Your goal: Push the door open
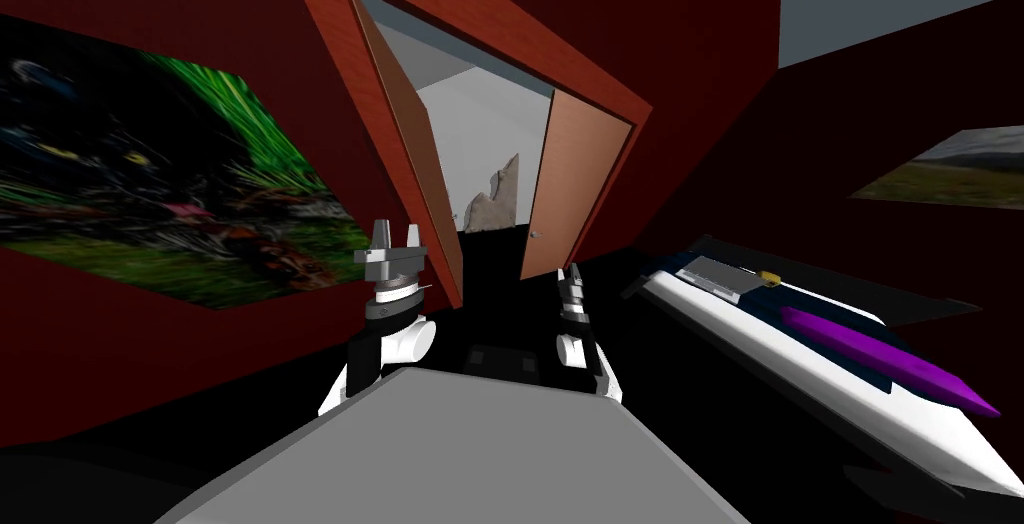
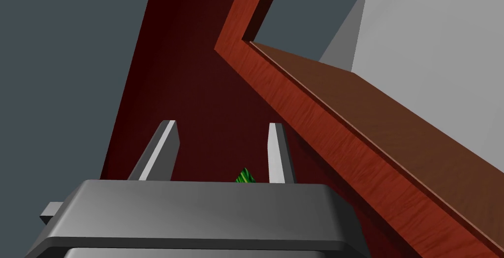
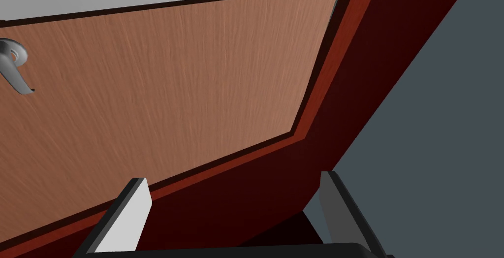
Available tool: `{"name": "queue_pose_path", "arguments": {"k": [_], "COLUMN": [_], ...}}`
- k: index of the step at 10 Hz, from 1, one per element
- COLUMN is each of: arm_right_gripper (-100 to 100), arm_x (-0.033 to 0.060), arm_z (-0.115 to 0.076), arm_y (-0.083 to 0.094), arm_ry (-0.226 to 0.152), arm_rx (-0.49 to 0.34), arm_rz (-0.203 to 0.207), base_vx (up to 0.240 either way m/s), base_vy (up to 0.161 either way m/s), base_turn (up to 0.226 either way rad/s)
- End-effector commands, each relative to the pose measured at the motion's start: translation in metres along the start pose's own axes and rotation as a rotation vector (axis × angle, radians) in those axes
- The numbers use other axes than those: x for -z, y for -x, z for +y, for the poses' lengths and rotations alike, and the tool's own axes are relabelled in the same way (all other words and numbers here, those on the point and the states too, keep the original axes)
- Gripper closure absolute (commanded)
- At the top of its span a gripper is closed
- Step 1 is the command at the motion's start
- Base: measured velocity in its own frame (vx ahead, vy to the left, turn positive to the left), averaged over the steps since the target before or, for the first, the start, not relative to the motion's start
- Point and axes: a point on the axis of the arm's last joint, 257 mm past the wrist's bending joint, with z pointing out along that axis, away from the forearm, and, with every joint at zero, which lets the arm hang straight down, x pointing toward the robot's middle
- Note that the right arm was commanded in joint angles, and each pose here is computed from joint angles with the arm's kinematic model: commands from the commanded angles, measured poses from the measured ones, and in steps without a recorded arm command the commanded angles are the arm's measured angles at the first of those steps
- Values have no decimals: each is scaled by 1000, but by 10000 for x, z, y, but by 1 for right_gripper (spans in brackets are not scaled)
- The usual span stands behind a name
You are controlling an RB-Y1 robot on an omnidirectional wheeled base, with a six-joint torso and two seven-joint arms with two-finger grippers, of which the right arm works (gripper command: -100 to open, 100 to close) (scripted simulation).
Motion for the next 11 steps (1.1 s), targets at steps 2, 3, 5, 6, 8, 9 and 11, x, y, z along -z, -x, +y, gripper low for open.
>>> {"name": "queue_pose_path", "arguments": {"k": [2,3,5,6,8,9,11], "arm_right_gripper": [-100,-100,-100,-100,-100,-100,-100], "arm_x": [12,17,27,33,47,54,71], "arm_z": [-184,-255,-395,-464,-603,-672,-807], "arm_y": [-21,-28,-40,-47,-60,-67,-81], "arm_ry": [-27,-37,-57,-67,-88,-98,-119], "arm_rx": [2,3,5,6,8,9,11], "arm_rz": [7,10,15,18,23,25,31], "base_vx": [78,79,98,97,78,81,90], "base_vy": [-69,-70,-74,-77,-83,-79,-84], "base_turn": [59,70,66,65,67,71,63]}}
